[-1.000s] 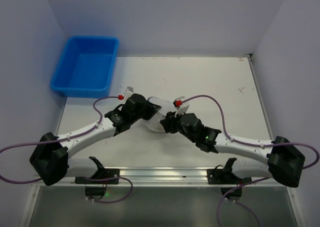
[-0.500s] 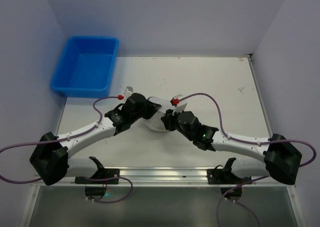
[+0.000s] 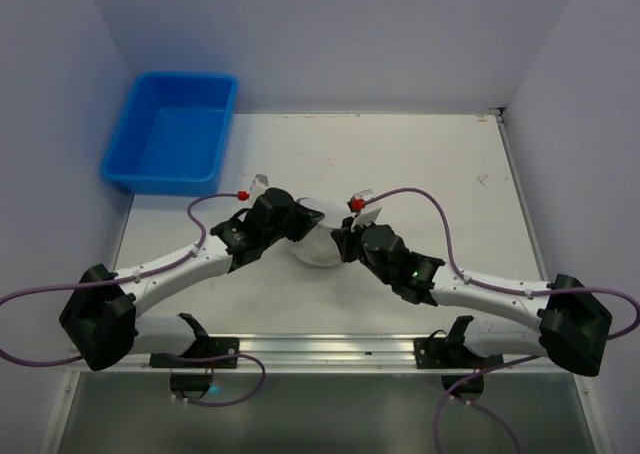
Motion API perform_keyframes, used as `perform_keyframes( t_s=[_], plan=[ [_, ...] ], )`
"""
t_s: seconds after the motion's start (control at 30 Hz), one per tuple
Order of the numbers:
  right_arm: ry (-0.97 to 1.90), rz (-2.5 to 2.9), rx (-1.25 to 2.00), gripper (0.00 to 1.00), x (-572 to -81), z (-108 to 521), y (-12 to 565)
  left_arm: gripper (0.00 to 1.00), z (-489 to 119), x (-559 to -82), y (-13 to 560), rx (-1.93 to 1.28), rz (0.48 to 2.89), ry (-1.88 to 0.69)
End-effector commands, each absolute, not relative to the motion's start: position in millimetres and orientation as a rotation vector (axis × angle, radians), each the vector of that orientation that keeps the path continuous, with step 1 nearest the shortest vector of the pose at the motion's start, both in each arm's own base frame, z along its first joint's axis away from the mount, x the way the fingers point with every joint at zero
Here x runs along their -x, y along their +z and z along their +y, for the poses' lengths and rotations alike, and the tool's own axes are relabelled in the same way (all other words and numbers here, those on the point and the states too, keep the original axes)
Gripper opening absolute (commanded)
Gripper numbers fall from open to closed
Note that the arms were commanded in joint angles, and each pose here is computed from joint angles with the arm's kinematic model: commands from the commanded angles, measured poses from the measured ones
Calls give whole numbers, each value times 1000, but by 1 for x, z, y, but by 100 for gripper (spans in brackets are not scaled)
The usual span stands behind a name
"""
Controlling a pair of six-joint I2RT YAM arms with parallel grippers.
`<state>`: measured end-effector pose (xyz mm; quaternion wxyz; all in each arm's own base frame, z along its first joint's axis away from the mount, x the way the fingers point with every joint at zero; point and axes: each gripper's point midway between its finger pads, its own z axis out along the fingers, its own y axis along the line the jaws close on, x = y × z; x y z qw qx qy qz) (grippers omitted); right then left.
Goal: Unzip the laundry bag and remove the bra
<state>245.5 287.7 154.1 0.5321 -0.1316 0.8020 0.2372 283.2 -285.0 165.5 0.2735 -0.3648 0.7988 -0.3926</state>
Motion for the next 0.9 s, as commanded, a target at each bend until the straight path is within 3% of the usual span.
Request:
perform_keyframes(
  t_s=[0.0, 0.33, 0.53, 0.63, 0.67, 0.73, 0.77, 0.83, 0.87],
  plan=[
    [542, 1887, 265, 0, -244, 268, 162, 4, -271, -284, 168, 916, 2150, -960],
    [587, 1974, 358, 0, -207, 241, 139, 4, -251, -307, 164, 799, 2156, -876],
    [610, 2015, 349, 0, -198, 222, 138, 6, -266, -334, 172, 450, 2193, -919],
    [695, 2018, 390, 0, -192, 235, 153, 13, -290, -341, 176, 201, 2240, -1006],
    [720, 2021, 398, 0, -191, 241, 156, 26, -294, -341, 178, 149, 2255, -1016],
    [759, 2014, 414, 0, -195, 256, 166, 40, -297, -344, 190, 120, 2231, -1025],
    [806, 2022, 424, 0, -193, 266, 169, 72, -294, -342, 197, 143, 2208, -1032],
    [845, 2029, 427, 0, -199, 283, 171, 95, -285, -337, 216, 170, 2154, -1036],
    [880, 2018, 438, 0, -200, 293, 175, 100, -278, -337, 218, 213, 2144, -1007]
  ],
)
